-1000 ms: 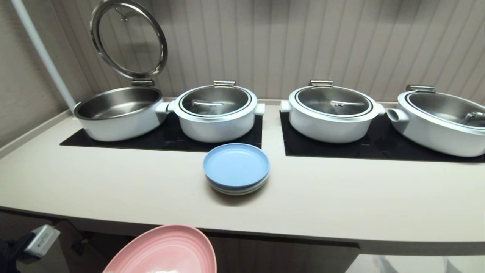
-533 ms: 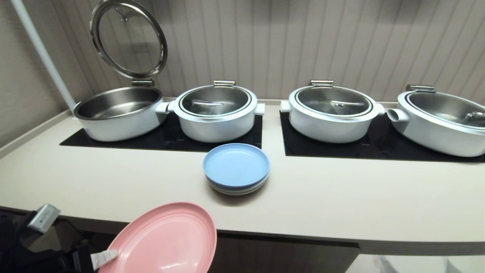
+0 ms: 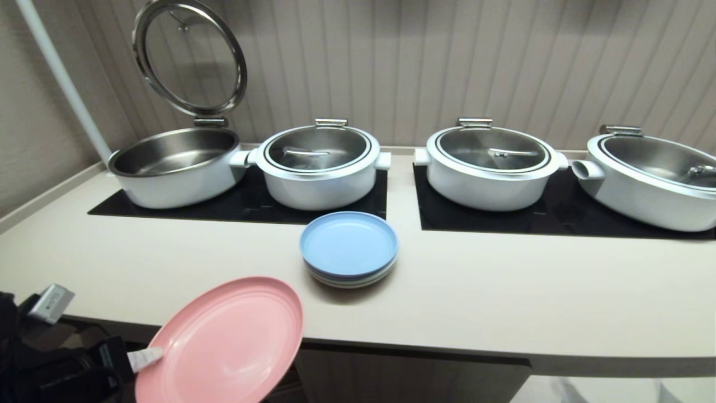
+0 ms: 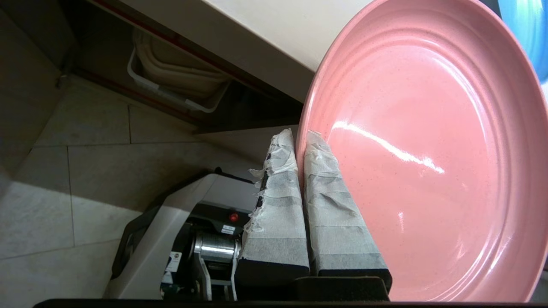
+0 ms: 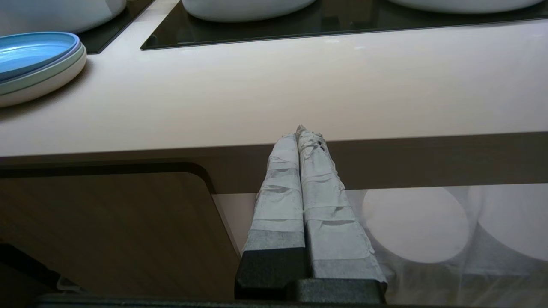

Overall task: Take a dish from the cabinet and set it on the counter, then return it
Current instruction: Place it on the table

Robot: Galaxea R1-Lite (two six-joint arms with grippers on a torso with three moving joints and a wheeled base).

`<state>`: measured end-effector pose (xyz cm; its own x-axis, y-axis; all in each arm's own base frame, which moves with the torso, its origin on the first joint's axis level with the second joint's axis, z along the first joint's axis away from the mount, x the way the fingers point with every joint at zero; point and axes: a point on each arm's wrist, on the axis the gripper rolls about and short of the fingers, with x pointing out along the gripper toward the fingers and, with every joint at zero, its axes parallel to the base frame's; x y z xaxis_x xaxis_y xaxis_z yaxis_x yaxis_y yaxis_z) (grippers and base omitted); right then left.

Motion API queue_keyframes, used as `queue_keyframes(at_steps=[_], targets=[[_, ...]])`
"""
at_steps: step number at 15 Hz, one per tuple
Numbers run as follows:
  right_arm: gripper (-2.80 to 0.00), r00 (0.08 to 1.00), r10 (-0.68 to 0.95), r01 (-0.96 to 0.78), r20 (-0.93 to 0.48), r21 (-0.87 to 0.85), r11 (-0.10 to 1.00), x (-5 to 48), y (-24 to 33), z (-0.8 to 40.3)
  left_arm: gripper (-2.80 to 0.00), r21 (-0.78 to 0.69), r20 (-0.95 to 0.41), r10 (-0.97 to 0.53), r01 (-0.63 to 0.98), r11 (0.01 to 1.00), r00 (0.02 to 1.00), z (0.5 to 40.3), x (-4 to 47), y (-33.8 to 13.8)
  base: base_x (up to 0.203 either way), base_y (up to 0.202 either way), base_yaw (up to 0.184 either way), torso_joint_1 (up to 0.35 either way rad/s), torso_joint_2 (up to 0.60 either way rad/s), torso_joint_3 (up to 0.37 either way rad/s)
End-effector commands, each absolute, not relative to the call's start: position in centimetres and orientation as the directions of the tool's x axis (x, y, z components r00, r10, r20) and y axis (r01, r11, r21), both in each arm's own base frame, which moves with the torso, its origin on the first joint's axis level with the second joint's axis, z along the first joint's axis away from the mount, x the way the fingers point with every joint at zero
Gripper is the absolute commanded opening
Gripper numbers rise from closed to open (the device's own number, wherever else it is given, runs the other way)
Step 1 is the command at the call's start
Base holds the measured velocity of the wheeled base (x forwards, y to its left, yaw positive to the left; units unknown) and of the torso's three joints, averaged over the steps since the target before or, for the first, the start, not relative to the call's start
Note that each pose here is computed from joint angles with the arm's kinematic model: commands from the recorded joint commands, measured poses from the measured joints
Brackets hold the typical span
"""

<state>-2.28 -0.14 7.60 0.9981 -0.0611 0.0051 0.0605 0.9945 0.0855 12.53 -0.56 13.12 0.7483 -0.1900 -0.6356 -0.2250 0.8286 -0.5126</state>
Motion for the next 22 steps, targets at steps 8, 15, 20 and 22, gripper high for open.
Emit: queue_keyframes(at_steps=[8, 15, 20, 22], targets=[[-2.80, 0.998, -0.061, 0.061, 0.006, 0.086, 0.994, -2.3, -0.1, 7.6, -2.80, -0.473, -0.619, -0.043, -0.328, 0.818, 0.784, 12.5, 18.3, 0.9, 0.000, 0.000, 0.000, 0.000, 0.00, 0.000], [-2.80, 0.998, -0.061, 0.061, 0.006, 0.086, 0.994, -2.3, -0.1, 7.6, -2.80, -0.431, -0.647, 0.053, -0.422, 0.797, 0.761, 12.1, 22.2, 2.3, 0.000, 0.000, 0.000, 0.000, 0.00, 0.000], [-2.80, 0.998, -0.061, 0.061, 0.005, 0.086, 0.994, -2.3, -0.1, 7.6, -2.80, -0.403, -0.678, 0.085, -0.466, 0.788, 0.731, 11.1, 23.1, 2.7, 0.000, 0.000, 0.000, 0.000, 0.00, 0.000], [-2.80, 0.998, -0.061, 0.061, 0.006, 0.086, 0.994, -2.3, -0.1, 7.6, -2.80, -0.419, -0.657, 0.086, -0.457, 0.784, 0.749, 10.8, 23.8, 2.7, 0.000, 0.000, 0.000, 0.000, 0.00, 0.000]])
